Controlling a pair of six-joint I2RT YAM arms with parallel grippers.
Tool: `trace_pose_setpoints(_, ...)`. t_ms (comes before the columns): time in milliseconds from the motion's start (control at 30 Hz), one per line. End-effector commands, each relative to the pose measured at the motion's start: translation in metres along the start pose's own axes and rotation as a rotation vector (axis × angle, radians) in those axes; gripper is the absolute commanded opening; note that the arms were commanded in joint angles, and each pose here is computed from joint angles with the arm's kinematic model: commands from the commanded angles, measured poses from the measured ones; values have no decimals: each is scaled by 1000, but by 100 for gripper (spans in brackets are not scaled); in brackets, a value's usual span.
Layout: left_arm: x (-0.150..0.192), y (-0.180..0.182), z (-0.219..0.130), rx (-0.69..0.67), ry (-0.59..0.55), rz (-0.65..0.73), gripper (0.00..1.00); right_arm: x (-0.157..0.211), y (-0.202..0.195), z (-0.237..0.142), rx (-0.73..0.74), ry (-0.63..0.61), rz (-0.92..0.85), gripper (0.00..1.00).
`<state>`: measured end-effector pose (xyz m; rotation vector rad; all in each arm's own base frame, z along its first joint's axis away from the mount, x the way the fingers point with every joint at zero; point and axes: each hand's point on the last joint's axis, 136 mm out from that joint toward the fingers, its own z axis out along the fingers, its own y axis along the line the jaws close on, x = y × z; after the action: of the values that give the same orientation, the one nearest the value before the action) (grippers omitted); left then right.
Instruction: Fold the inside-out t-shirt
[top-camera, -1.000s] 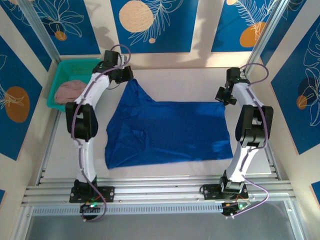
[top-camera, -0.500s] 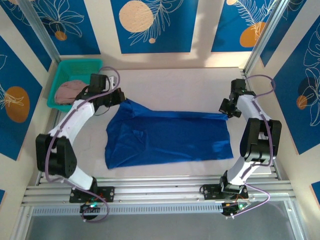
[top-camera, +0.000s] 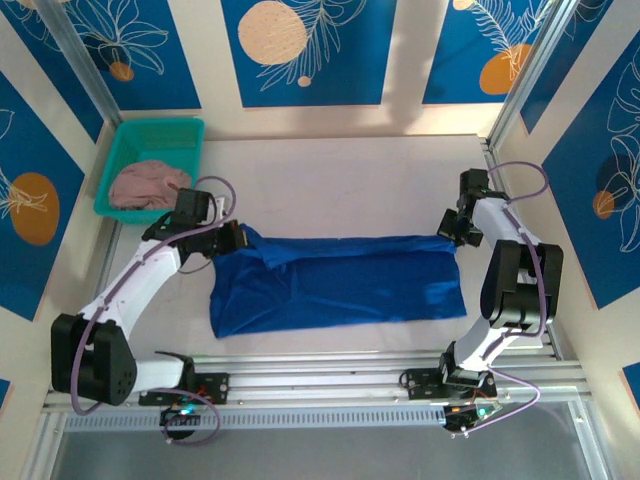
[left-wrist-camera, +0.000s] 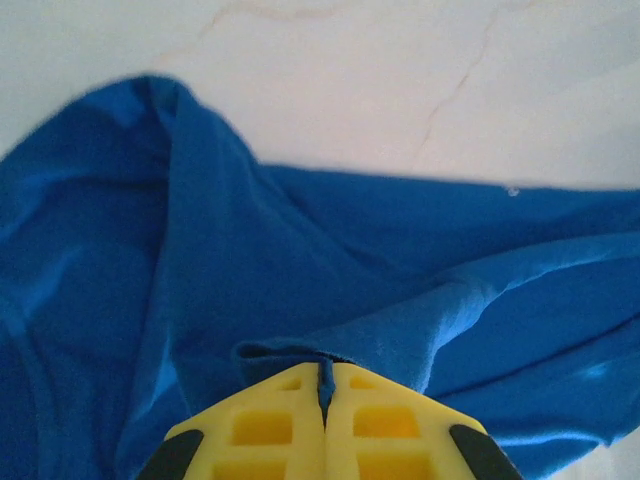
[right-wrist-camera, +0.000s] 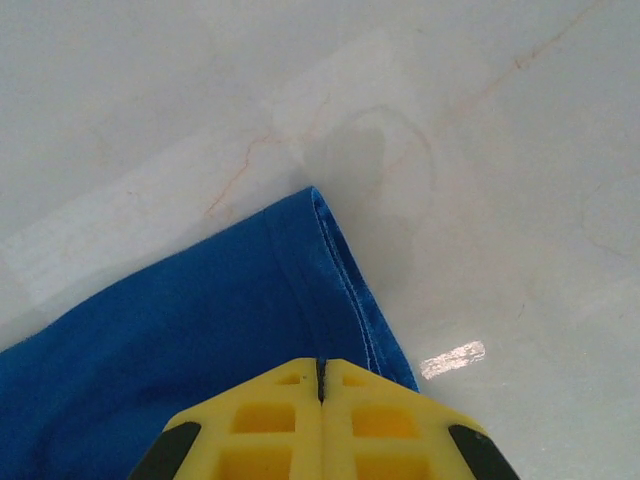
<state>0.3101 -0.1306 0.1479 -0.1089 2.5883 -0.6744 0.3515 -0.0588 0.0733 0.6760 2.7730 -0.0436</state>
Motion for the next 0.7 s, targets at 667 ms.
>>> trace_pose_setpoints(667,37,15,-9,-61,59,-2,0,23,-12,-9,51,26,11,1)
